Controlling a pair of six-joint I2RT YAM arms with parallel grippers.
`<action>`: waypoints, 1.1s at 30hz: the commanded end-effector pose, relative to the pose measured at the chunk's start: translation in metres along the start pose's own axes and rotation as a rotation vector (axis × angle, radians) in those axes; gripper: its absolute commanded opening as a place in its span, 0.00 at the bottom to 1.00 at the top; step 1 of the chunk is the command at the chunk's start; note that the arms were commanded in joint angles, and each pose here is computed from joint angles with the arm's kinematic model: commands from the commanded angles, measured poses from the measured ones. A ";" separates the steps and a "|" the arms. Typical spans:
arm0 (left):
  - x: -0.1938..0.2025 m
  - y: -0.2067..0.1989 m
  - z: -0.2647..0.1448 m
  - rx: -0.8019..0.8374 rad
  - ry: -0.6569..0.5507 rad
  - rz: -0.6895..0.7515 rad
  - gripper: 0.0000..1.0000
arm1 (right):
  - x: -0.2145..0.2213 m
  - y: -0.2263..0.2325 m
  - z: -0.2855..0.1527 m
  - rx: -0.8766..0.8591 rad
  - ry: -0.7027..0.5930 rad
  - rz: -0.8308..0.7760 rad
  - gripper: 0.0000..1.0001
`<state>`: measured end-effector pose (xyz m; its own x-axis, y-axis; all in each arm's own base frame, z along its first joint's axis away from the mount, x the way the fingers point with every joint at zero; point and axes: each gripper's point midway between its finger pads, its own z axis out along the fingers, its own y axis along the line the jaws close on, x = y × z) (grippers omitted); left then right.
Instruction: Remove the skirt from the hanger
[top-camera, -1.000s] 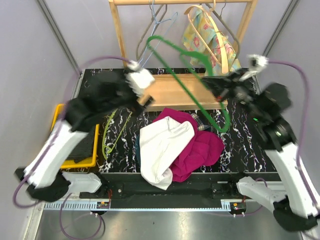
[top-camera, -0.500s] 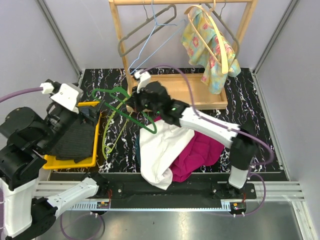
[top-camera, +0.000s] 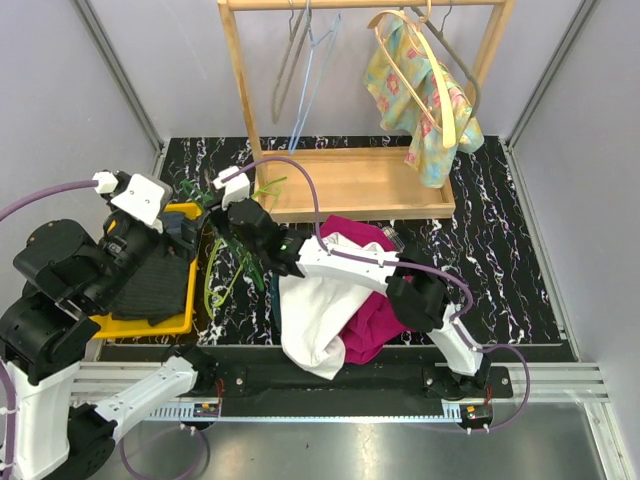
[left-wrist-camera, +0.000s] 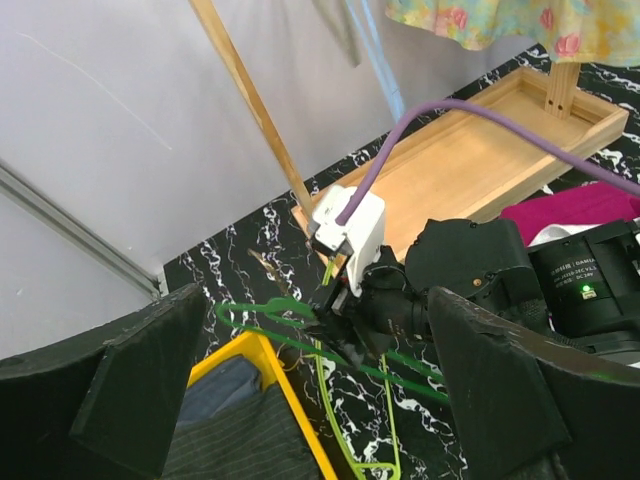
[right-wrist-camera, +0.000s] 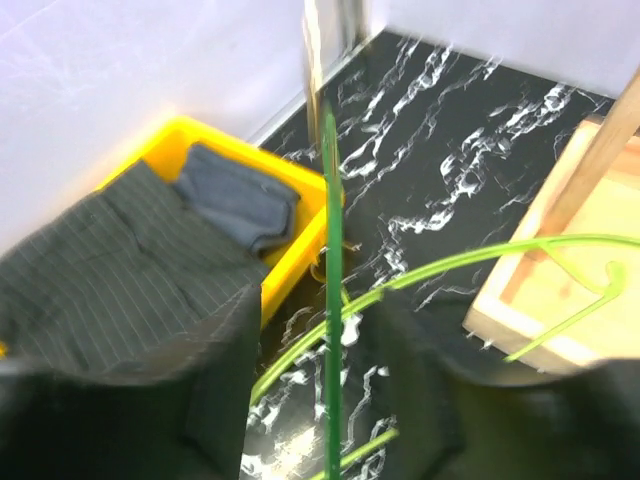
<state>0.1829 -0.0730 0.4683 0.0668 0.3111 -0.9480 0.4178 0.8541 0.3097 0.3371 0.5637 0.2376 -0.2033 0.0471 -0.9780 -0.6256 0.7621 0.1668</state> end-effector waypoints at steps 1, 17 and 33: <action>-0.005 -0.004 0.001 0.017 -0.037 -0.029 0.99 | -0.052 -0.007 -0.007 0.110 -0.145 -0.013 0.67; -0.005 -0.015 0.008 0.070 -0.035 -0.084 0.99 | -0.393 -0.142 -0.264 0.368 -0.654 -0.129 0.81; 0.000 -0.018 0.003 0.083 -0.034 -0.102 0.99 | -0.412 -0.362 -0.355 0.732 -0.673 -0.044 0.77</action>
<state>0.1818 -0.0854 0.4527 0.0111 0.2457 -0.9693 0.4805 0.8488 0.2207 0.2664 0.0173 0.7072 0.6860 0.1933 -0.7015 0.0517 0.9487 0.3119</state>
